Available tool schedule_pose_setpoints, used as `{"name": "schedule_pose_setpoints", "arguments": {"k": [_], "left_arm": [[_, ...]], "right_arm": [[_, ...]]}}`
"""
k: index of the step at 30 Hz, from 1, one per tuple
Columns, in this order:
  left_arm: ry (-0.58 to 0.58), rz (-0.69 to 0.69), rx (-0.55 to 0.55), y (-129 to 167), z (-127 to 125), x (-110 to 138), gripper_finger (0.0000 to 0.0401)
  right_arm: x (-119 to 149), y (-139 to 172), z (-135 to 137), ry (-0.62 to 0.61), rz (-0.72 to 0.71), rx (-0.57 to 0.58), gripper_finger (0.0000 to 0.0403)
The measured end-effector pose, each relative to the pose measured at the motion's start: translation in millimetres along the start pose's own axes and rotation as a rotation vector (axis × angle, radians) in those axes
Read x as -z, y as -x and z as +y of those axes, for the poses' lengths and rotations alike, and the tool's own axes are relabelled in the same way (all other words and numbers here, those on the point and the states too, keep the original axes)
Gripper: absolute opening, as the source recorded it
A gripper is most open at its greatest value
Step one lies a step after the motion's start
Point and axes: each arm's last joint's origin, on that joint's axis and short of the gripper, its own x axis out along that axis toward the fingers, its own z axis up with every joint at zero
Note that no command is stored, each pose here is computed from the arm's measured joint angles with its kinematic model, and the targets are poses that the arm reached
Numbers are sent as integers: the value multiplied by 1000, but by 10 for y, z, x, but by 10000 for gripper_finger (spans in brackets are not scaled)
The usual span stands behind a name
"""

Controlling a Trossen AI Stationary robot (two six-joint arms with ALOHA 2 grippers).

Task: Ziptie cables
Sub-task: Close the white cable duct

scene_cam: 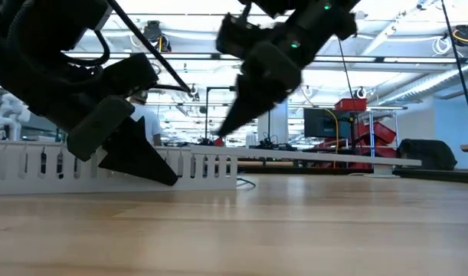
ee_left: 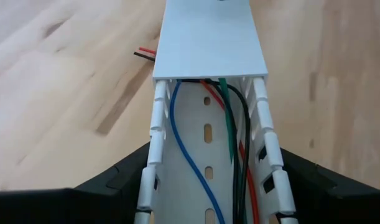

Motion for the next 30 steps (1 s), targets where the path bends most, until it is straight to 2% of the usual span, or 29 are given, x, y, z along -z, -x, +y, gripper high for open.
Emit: {"name": "schedule_pose_setpoints", "arguments": {"k": [3,7,16,30], "left_arm": [[-8,1,42,-78,-15,12,253],[20,-15,77,-225,-20,42,254],[43,-51,115,-320,-25,28,254],[23,-72,140,-315,-63,-2,255]], "right_arm": [[99,17,-50,-23,109,29,0],[159,-46,-66,-54,138,38,0],[122,-191,74,-66,48,-13,0],[129,-326,107,-82,3,-65,0]]}}
